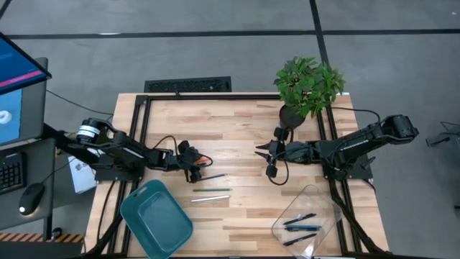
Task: Sort pens & pencils
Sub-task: Put the orange pencil in the blue bin
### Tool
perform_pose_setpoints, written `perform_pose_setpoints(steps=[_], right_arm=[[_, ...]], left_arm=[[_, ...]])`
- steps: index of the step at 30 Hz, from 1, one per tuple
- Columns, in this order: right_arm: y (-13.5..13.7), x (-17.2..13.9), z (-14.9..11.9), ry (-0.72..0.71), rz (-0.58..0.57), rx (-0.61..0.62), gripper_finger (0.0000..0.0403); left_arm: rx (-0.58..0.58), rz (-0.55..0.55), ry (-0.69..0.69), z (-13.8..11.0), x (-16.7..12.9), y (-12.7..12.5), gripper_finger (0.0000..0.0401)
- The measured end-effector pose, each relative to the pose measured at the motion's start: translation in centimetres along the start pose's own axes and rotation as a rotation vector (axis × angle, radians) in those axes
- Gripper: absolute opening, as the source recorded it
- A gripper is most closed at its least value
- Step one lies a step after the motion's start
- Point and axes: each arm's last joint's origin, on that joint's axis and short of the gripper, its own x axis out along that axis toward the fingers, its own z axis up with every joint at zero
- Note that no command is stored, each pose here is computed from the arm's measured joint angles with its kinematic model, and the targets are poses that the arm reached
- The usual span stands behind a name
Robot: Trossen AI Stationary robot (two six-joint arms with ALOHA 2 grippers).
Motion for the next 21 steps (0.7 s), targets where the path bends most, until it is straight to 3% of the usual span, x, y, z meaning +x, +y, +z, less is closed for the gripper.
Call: perform_pose_setpoints(steps=[21], right_arm=[[0.0,0.0,0.0,0.000,0.000,0.001,0.0113]], left_arm=[[-0.011,0.014,-0.006,-1.0,1.7,-0.3,0.0171]])
